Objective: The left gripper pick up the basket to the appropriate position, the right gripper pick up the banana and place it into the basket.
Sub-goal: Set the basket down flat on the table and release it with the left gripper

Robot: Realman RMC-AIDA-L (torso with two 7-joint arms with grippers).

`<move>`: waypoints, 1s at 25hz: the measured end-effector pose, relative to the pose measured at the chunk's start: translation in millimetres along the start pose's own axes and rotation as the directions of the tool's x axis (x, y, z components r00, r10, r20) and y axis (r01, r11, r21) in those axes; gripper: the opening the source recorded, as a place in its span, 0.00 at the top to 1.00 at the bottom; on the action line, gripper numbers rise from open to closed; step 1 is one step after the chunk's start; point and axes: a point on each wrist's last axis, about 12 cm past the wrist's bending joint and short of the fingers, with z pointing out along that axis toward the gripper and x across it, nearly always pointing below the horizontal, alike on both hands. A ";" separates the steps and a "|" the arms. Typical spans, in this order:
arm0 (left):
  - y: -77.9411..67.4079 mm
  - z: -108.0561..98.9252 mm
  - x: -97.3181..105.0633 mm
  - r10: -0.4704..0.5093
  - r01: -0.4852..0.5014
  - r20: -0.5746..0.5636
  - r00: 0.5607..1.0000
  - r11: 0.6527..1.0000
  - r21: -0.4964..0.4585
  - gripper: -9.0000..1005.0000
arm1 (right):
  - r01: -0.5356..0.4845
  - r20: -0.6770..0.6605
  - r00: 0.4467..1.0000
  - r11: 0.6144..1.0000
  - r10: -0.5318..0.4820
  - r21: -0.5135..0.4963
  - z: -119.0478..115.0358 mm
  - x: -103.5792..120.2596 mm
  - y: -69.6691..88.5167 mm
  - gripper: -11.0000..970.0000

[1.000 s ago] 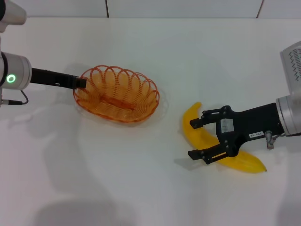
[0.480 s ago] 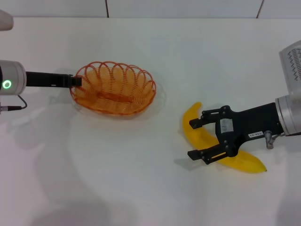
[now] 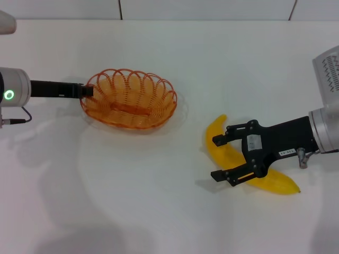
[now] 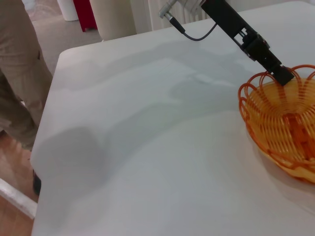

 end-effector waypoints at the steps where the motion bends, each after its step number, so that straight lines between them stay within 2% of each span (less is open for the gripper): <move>1: 0.0 0.0 -0.1 0.000 0.000 0.000 1.000 1.000 0.000 0.93 | 0.000 0.000 1.000 1.000 0.000 0.000 0.0 0.0 0.0 0.10; 19: -1.9 1.0 -0.9 -0.002 0.002 0.009 1.000 1.000 0.008 0.92 | 0.005 0.000 1.000 1.000 -0.005 -0.003 0.9 -2.1 -1.0 0.10; 24: -1.6 0.9 -0.3 -0.003 0.003 0.008 1.000 1.000 0.008 0.92 | 0.004 -0.001 1.000 1.000 -0.004 -0.005 1.2 -2.2 -0.8 0.10; 25: -1.6 0.9 -0.3 -0.003 0.003 0.008 1.000 1.000 0.008 0.89 | 0.004 -0.001 1.000 1.000 -0.004 -0.005 1.2 -2.2 -0.8 0.10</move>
